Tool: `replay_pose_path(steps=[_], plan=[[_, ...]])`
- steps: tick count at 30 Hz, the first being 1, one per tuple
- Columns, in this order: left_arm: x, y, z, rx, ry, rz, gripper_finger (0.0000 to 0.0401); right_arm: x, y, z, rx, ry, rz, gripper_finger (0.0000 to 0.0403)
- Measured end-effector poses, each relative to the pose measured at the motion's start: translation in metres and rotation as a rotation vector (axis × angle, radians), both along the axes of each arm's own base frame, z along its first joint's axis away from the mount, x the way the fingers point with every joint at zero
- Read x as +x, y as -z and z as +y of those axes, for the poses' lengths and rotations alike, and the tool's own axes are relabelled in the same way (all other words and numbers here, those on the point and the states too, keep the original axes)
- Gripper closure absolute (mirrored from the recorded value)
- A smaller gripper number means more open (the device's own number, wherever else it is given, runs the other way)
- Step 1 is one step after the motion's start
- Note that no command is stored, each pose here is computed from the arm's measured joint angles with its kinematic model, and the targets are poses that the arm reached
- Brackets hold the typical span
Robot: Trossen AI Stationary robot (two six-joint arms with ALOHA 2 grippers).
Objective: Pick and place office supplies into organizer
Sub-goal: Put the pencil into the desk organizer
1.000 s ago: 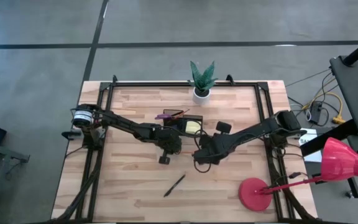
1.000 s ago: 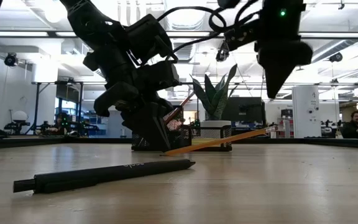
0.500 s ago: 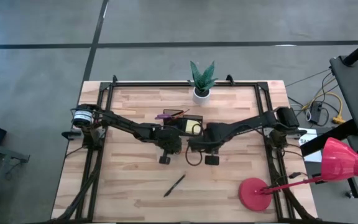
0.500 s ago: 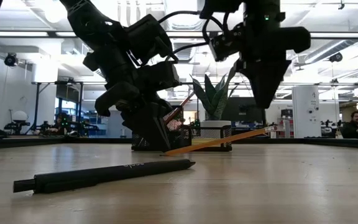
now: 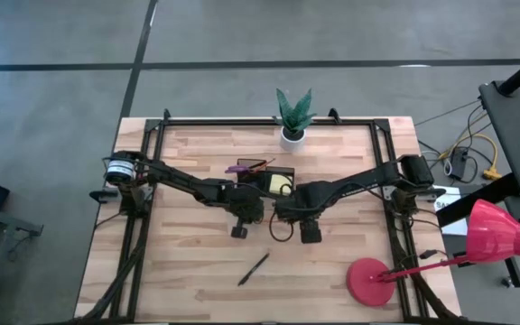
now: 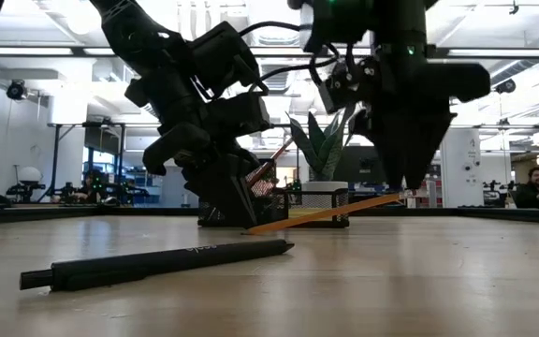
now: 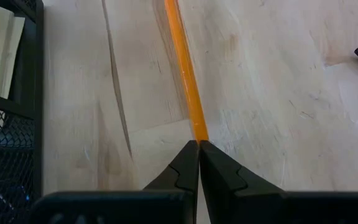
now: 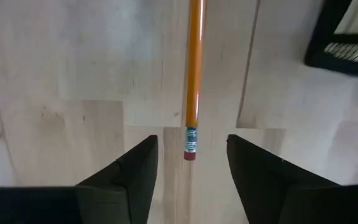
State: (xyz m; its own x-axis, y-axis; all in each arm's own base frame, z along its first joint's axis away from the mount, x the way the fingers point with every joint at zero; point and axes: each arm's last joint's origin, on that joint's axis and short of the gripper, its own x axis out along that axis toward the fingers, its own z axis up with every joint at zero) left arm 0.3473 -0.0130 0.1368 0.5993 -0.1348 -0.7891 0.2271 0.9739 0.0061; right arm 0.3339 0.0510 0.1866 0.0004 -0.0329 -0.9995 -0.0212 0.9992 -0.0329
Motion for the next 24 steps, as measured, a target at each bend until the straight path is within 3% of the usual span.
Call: replay_pose_path(steps=[9,24], plan=[[-0.0001,0.0001,0.0,0.0,0.0,0.0,0.0401,-0.0017,0.0063,-0.0001,0.005,0.047,-0.004,0.0237],[-0.0001,0.0001,0.0001,-0.001,-0.003,0.001,0.0401,-0.0024,0.0112,-0.0002,0.009,0.048,-0.013,0.031]])
